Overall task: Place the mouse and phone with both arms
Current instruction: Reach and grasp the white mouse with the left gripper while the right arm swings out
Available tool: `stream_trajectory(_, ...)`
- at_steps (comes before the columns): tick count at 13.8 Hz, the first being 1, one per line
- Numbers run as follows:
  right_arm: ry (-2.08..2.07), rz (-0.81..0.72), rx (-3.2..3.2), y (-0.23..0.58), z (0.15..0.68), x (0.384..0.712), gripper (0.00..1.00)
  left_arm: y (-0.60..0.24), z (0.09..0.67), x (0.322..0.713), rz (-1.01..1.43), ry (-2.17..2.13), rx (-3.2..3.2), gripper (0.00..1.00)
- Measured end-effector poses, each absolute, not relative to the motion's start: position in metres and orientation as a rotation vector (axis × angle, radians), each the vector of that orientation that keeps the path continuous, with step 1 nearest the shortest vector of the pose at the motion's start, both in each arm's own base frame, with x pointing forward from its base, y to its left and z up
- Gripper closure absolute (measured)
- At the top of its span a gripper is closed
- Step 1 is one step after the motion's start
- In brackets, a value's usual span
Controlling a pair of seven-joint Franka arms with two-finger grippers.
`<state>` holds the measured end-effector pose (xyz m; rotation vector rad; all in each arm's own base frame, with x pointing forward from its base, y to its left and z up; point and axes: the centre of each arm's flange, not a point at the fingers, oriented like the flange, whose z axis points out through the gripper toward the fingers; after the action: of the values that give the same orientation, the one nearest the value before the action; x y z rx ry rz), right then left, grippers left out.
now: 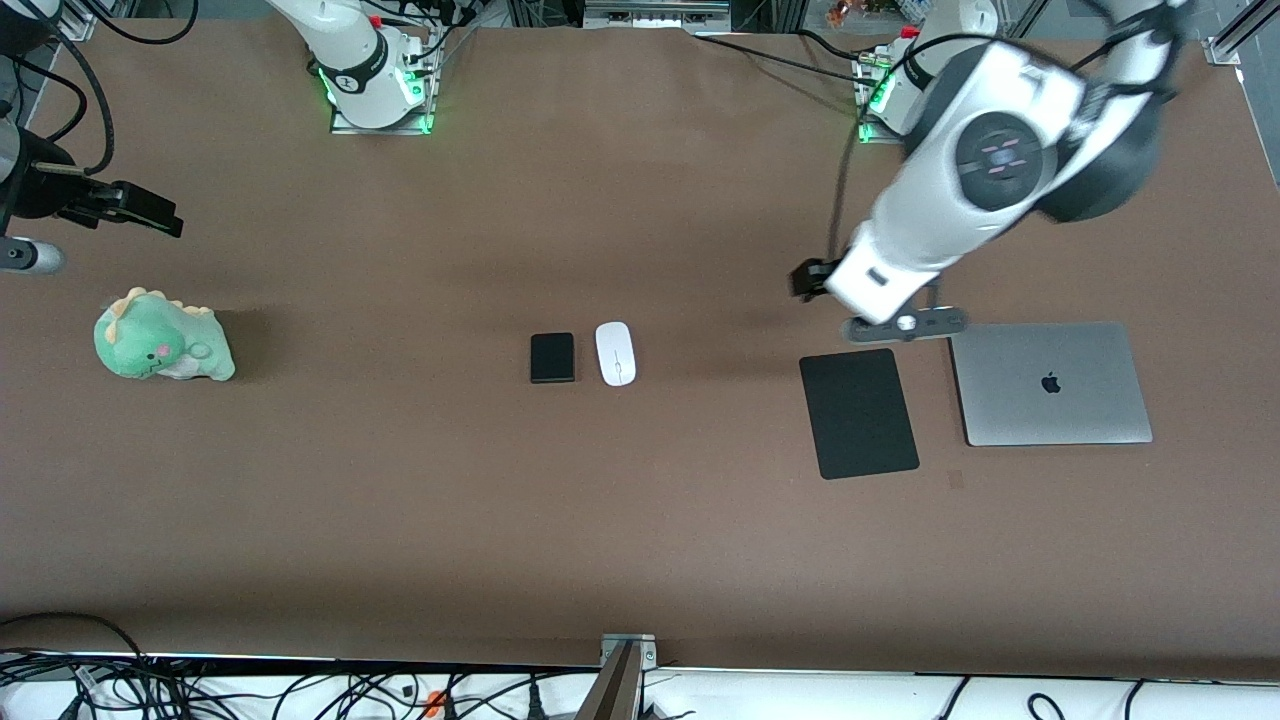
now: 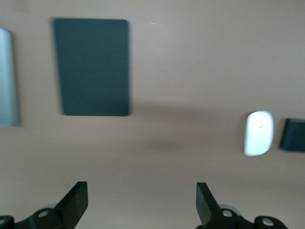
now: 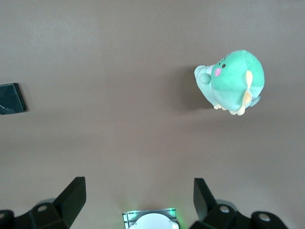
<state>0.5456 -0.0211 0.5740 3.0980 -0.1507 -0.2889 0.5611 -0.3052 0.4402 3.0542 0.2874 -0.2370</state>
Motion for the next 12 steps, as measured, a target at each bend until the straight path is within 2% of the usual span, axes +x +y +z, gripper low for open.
stream_trajectory(5,-0.147,-0.347,3.092,-0.020,0.558,0.551,0.00,-0.439,0.334,0.522,-0.215,0.419,3.004,0.00)
stream_trajectory(12,-0.229,-0.400,3.109,0.013,0.516,0.573,0.00,-0.543,0.225,0.513,-0.089,0.498,3.065,0.00)
